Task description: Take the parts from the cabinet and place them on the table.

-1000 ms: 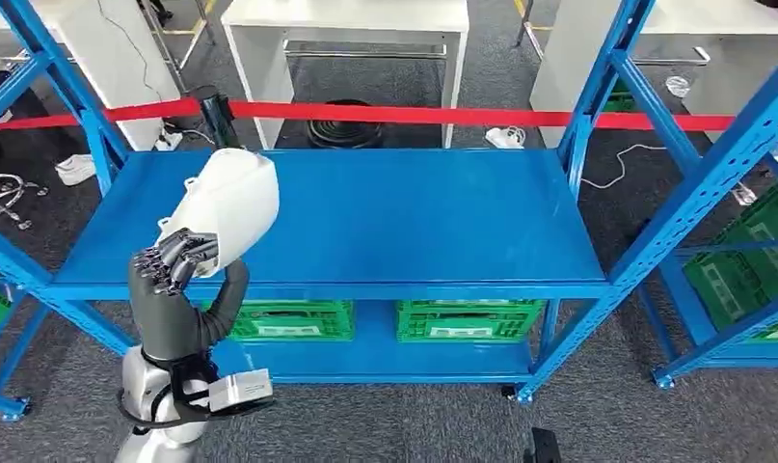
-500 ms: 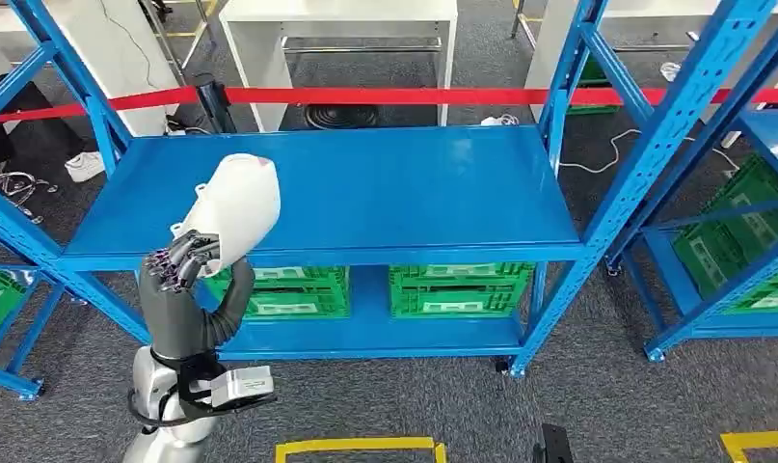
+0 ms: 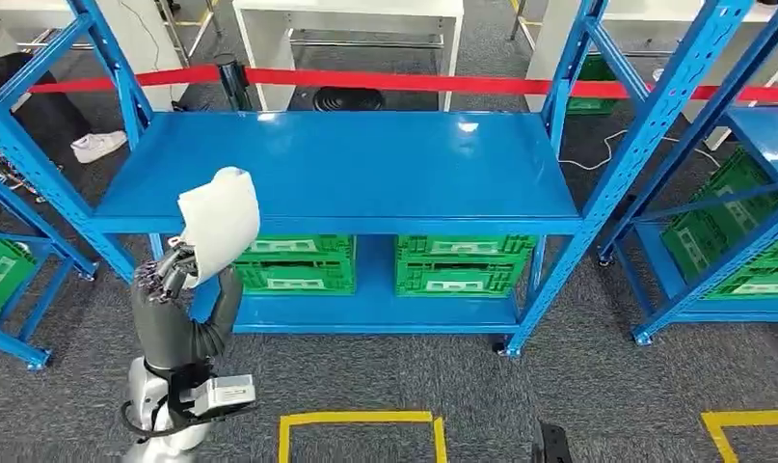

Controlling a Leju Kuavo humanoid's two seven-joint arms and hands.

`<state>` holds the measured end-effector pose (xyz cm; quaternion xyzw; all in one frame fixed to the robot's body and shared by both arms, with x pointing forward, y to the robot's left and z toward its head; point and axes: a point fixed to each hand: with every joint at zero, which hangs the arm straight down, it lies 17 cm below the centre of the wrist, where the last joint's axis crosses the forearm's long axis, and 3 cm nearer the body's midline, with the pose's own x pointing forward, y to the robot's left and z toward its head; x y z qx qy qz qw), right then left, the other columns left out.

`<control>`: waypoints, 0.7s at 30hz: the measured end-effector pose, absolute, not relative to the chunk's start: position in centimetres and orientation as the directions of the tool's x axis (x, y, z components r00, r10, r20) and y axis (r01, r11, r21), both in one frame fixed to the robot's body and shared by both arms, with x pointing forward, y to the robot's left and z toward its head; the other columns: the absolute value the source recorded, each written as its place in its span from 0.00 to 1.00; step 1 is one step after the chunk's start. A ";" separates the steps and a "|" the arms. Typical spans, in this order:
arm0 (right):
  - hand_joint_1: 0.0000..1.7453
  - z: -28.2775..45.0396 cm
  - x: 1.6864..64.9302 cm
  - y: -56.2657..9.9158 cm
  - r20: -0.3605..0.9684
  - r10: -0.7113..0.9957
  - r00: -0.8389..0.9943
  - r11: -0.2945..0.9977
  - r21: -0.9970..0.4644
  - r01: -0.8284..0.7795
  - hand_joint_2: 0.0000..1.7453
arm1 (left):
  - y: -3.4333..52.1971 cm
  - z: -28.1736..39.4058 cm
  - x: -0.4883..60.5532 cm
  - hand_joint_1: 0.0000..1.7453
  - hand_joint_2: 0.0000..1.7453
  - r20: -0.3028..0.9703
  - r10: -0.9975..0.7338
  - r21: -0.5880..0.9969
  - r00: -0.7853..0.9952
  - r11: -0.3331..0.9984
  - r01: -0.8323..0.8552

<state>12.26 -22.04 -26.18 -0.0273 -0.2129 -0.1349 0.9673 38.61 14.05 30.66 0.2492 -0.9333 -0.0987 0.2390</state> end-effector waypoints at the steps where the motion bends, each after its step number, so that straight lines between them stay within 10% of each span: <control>1: 0.00 -26.1 12.4 -22.1 0.425 -0.244 0.872 0.963 0.002 0.269 0.00 | 14.1 30.6 38.6 1.00 1.00 0.400 -0.512 0.303 -0.760 0.857 -0.417; 21: 0.00 -26.6 11.8 -23.3 0.392 -0.226 0.892 0.965 -0.033 0.259 0.00 | 15.0 28.6 38.6 1.00 1.00 0.453 -0.514 0.308 -0.729 0.857 -0.413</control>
